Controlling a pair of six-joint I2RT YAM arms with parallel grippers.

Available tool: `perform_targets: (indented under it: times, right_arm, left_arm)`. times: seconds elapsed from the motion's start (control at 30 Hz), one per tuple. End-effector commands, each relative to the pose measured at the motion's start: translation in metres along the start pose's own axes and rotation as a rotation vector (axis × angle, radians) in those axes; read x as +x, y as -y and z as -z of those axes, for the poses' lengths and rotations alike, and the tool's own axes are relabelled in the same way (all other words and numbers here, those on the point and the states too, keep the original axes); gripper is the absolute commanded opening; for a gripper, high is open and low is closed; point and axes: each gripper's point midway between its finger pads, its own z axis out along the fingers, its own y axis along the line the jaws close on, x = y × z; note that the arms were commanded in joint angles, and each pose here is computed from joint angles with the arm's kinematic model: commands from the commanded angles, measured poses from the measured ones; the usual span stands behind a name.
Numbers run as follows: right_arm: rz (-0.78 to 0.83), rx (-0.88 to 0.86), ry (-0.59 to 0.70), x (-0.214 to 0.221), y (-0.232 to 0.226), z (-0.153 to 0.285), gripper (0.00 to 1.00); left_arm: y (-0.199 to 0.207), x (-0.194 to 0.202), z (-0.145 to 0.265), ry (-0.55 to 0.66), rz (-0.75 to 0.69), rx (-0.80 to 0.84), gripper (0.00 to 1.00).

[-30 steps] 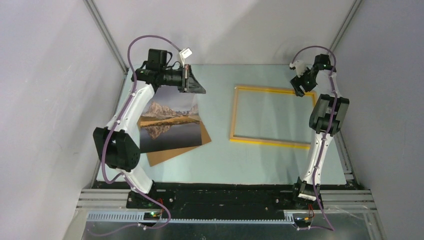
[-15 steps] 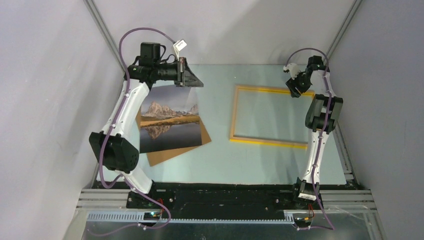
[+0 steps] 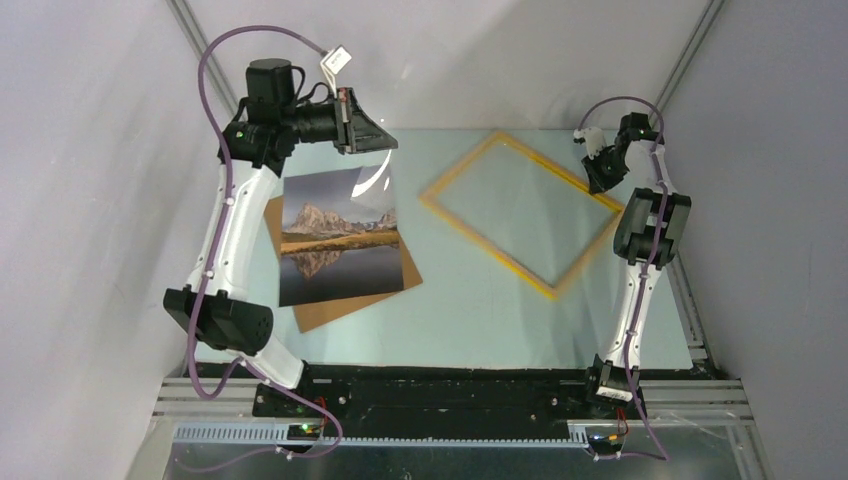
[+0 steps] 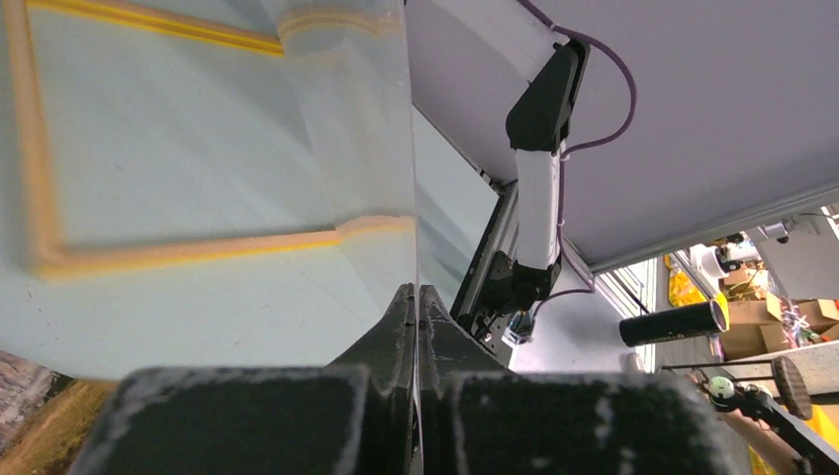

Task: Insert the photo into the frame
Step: Adjust the photo frame at the center of the board.

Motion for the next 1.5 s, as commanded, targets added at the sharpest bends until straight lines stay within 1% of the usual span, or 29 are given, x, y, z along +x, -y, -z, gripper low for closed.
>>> perform_targets:
  times: [0.0, 0.07, 0.1, 0.13, 0.17, 0.2, 0.23, 0.27, 0.3, 0.33, 0.4, 0.5, 0.6, 0.67, 0.73, 0.77, 0.8, 0.83, 0.87, 0.9, 1.0, 1.03, 1.1, 1.2, 1.33, 1.37, 1.4, 1.43, 1.47]
  right_arm:
    - [-0.257, 0.046, -0.105, 0.024, -0.015, 0.028, 0.15]
    - [-0.327, 0.039, -0.158, 0.048, -0.036, 0.024, 0.14]
    - [-0.337, 0.077, -0.131, 0.043, -0.032, 0.035, 0.14]
    - [-0.388, 0.061, -0.172, 0.059, -0.048, 0.031, 0.13]
    - [-0.392, 0.091, -0.146, 0.055, -0.046, 0.042, 0.12]
    - [-0.423, 0.067, -0.182, 0.071, -0.062, 0.038, 0.11]
    - [-0.427, 0.092, -0.155, 0.067, -0.061, 0.049, 0.11]
    - [-0.468, 0.079, -0.190, 0.082, -0.076, 0.046, 0.10]
    - [-0.482, 0.102, -0.177, 0.080, -0.076, 0.054, 0.10]
    - [-0.530, 0.104, -0.212, 0.093, -0.088, 0.053, 0.09]
    - [-0.604, 0.119, -0.227, 0.104, -0.100, 0.059, 0.09]
    - [-0.688, 0.126, -0.212, 0.110, -0.113, 0.070, 0.08]
    - [-0.755, 0.079, -0.206, 0.116, -0.139, 0.074, 0.10]
    - [-0.778, 0.022, -0.204, 0.116, -0.157, 0.076, 0.15]
    - [-0.785, -0.033, -0.193, 0.113, -0.173, 0.078, 0.23]
    - [-0.784, -0.057, -0.186, 0.112, -0.180, 0.079, 0.33]
    - [-0.774, -0.053, -0.165, 0.108, -0.180, 0.084, 0.39]
    - [-0.766, -0.061, -0.149, 0.105, -0.181, 0.087, 0.52]
    - [-0.757, -0.047, -0.115, 0.100, -0.177, 0.095, 0.58]
    - [-0.748, -0.055, -0.083, 0.094, -0.176, 0.099, 0.67]
    - [-0.710, -0.056, 0.074, 0.068, -0.164, 0.130, 0.79]
    - [-0.679, -0.088, 0.137, 0.054, -0.165, 0.139, 0.85]
    - [-0.606, -0.107, 0.250, 0.029, -0.164, 0.165, 0.93]
    - [-0.482, -0.146, 0.377, -0.004, -0.170, 0.203, 0.99]
    - [-0.304, -0.237, 0.528, -0.054, -0.179, 0.257, 0.99]
    - [-0.298, -0.278, 0.521, -0.057, -0.187, 0.260, 0.99]
    - [-0.229, -0.284, 0.572, -0.073, -0.187, 0.276, 0.99]
    - [-0.223, -0.320, 0.565, -0.078, -0.193, 0.277, 0.99]
    - [-0.169, -0.317, 0.606, -0.092, -0.192, 0.291, 0.99]
  left_arm:
    - [0.036, -0.024, 0.017, 0.069, -0.066, 0.021, 0.00]
    - [0.037, -0.026, 0.017, 0.074, -0.061, 0.016, 0.00]
    - [0.038, -0.027, 0.018, 0.076, -0.059, 0.017, 0.00]
    - [0.037, -0.027, 0.018, 0.076, -0.056, 0.016, 0.00]
    - [0.037, -0.027, 0.018, 0.078, -0.056, 0.013, 0.00]
    - [0.038, -0.028, 0.018, 0.080, -0.056, 0.012, 0.00]
    - [0.036, -0.028, 0.018, 0.082, -0.051, 0.006, 0.00]
    - [0.037, -0.028, 0.018, 0.084, -0.051, 0.004, 0.00]
    - [0.037, -0.029, 0.018, 0.085, -0.048, 0.002, 0.00]
    - [0.036, -0.029, 0.018, 0.086, -0.044, 0.001, 0.00]
    - [0.037, -0.030, 0.017, 0.085, -0.039, 0.004, 0.00]
    - [0.037, -0.033, 0.017, 0.087, -0.043, 0.007, 0.00]
    - [0.038, -0.034, 0.015, 0.082, -0.046, 0.023, 0.00]
    - [0.039, -0.036, 0.015, 0.079, -0.055, 0.034, 0.00]
    - [0.038, -0.034, 0.014, 0.071, -0.067, 0.045, 0.00]
    - [0.039, -0.034, 0.013, 0.068, -0.073, 0.050, 0.00]
    - [0.039, -0.033, 0.013, 0.063, -0.082, 0.059, 0.00]
    - [0.040, -0.032, 0.012, 0.058, -0.086, 0.068, 0.00]
    - [0.040, -0.031, 0.011, 0.055, -0.096, 0.072, 0.00]
    - [0.041, -0.031, 0.011, 0.053, -0.101, 0.076, 0.00]
    - [0.041, -0.028, 0.007, 0.043, -0.125, 0.088, 0.00]
    - [0.041, -0.027, 0.006, 0.040, -0.128, 0.091, 0.00]
    - [0.040, -0.024, 0.003, 0.031, -0.138, 0.098, 0.00]
    - [0.039, -0.015, -0.003, 0.011, -0.158, 0.110, 0.00]
    - [0.042, 0.006, -0.008, -0.026, -0.183, 0.135, 0.00]
    - [0.044, 0.012, -0.011, -0.039, -0.199, 0.144, 0.00]
    - [0.045, 0.020, -0.012, -0.049, -0.202, 0.143, 0.00]
    - [0.046, 0.030, -0.016, -0.071, -0.212, 0.152, 0.00]
    - [0.053, 0.036, -0.017, -0.080, -0.236, 0.155, 0.00]
